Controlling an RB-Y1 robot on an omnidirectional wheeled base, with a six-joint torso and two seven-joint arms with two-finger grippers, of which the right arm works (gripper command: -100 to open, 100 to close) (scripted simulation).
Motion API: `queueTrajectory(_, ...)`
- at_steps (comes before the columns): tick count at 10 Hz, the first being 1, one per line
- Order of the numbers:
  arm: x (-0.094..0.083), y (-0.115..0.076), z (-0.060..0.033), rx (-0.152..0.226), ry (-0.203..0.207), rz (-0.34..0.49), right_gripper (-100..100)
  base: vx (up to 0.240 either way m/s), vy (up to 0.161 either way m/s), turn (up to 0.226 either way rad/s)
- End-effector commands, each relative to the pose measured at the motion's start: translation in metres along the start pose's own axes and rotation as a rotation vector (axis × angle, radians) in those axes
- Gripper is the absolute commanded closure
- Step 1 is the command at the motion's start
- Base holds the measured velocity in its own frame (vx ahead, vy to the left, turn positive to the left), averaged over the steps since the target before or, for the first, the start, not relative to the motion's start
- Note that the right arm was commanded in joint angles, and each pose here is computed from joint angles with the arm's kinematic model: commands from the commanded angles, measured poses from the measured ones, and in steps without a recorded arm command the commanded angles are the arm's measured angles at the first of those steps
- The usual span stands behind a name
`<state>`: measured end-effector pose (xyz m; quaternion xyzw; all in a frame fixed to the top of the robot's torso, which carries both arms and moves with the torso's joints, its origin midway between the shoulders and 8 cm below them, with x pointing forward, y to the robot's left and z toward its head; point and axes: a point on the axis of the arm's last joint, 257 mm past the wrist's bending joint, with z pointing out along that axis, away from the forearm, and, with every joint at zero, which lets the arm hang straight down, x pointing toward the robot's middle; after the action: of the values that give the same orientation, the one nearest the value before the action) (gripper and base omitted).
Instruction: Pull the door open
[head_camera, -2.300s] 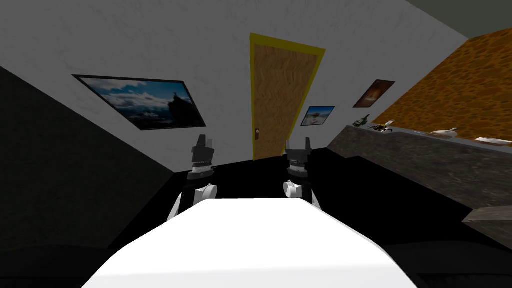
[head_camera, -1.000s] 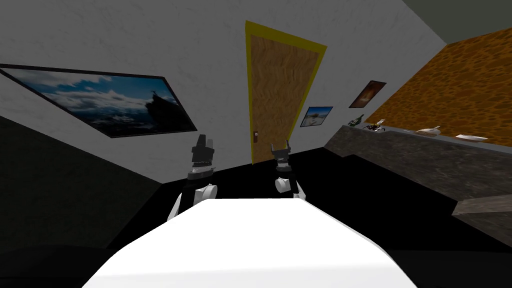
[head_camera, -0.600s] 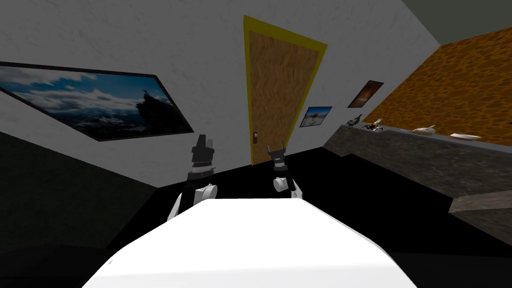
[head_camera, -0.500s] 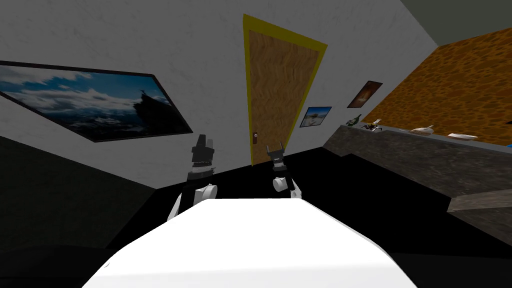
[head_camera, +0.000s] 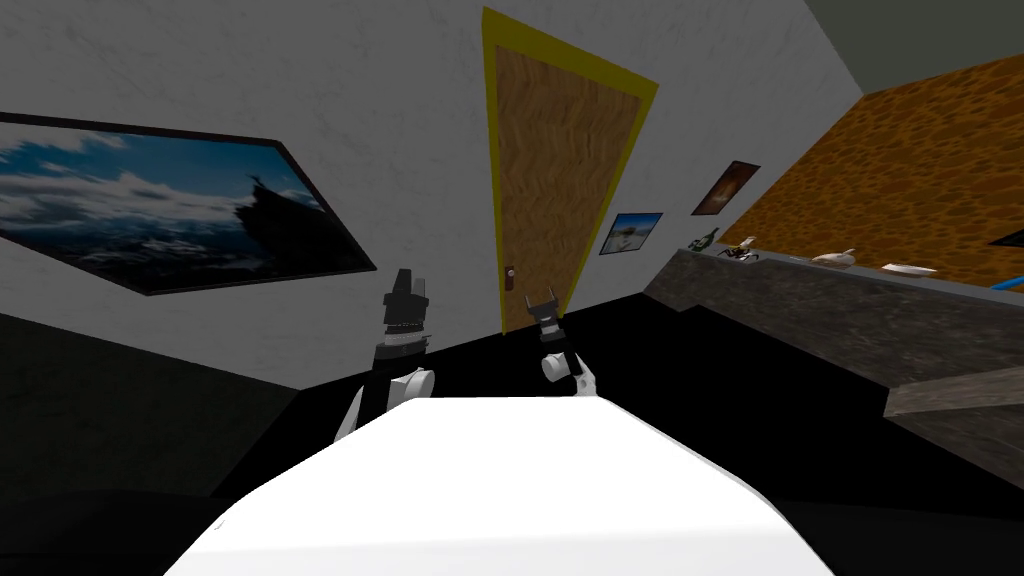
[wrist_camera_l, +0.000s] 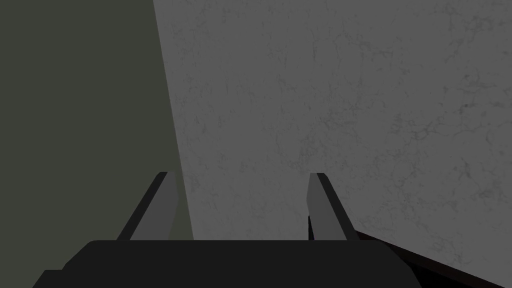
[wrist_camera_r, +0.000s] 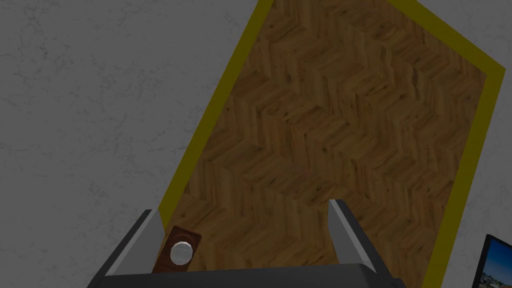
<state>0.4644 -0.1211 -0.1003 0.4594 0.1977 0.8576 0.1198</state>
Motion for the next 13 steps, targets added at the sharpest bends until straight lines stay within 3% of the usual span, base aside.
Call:
queueTrajectory(1, -0.01, -0.012, 0.0019, 0.032, -0.015, 0.053, -100, 0.091, 0.047, -0.053)
queueTrajectory(2, -0.01, -0.012, 0.0019, 0.032, -0.015, 0.053, -100, 0.065, 0.025, -0.014)
queueTrajectory(13, -0.07, -0.079, -0.0022, 0.209, -0.15, 0.326, -100, 0.088, 0.039, -0.049)
